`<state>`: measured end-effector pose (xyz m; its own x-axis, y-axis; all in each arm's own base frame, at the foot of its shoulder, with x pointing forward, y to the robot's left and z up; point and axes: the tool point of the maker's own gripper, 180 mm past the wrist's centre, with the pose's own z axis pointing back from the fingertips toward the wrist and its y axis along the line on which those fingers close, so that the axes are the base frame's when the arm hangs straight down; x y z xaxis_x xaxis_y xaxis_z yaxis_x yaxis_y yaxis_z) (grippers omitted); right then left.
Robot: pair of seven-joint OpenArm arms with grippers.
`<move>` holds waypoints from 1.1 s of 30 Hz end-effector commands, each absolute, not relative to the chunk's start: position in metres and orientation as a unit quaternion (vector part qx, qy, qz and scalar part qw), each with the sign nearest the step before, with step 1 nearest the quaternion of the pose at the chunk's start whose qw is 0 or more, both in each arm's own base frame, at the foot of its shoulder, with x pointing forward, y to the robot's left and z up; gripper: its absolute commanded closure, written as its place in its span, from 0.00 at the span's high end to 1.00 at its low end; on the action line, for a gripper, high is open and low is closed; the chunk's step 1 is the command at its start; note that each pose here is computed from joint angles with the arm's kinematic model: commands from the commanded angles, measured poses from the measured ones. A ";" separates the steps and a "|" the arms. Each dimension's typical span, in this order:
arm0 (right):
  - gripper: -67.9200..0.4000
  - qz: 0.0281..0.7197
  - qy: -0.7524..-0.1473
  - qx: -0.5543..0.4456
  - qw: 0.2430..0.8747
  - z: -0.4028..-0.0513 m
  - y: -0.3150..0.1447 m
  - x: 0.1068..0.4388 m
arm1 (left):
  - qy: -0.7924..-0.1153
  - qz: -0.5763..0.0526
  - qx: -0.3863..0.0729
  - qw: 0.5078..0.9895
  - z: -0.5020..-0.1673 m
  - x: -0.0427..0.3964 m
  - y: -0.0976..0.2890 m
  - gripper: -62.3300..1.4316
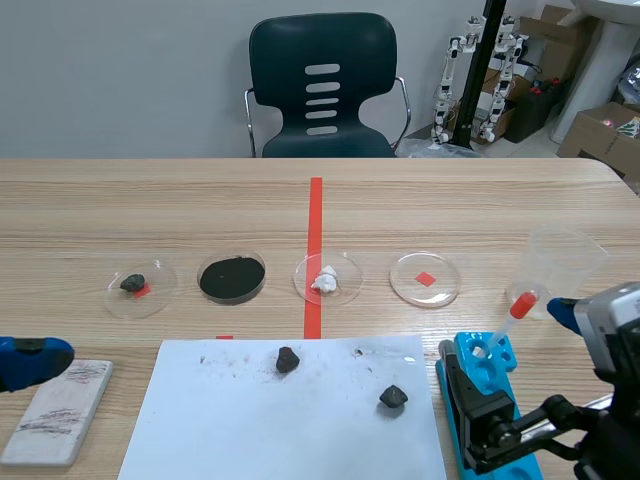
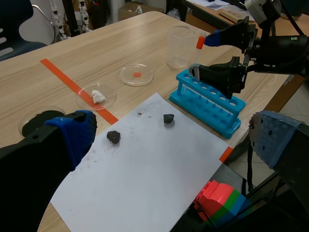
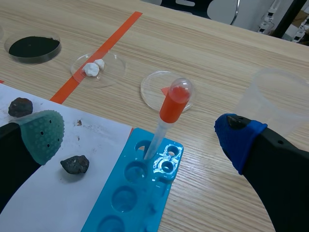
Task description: Pick up the dropper by the top with the right hand
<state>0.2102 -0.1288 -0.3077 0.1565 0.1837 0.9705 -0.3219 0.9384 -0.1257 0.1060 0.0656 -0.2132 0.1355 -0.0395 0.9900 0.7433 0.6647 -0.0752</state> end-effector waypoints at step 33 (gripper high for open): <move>0.69 0.166 -0.663 0.039 0.729 -0.286 -0.132 0.228 | -0.598 -0.279 -0.303 0.688 -0.209 0.106 0.064 1.00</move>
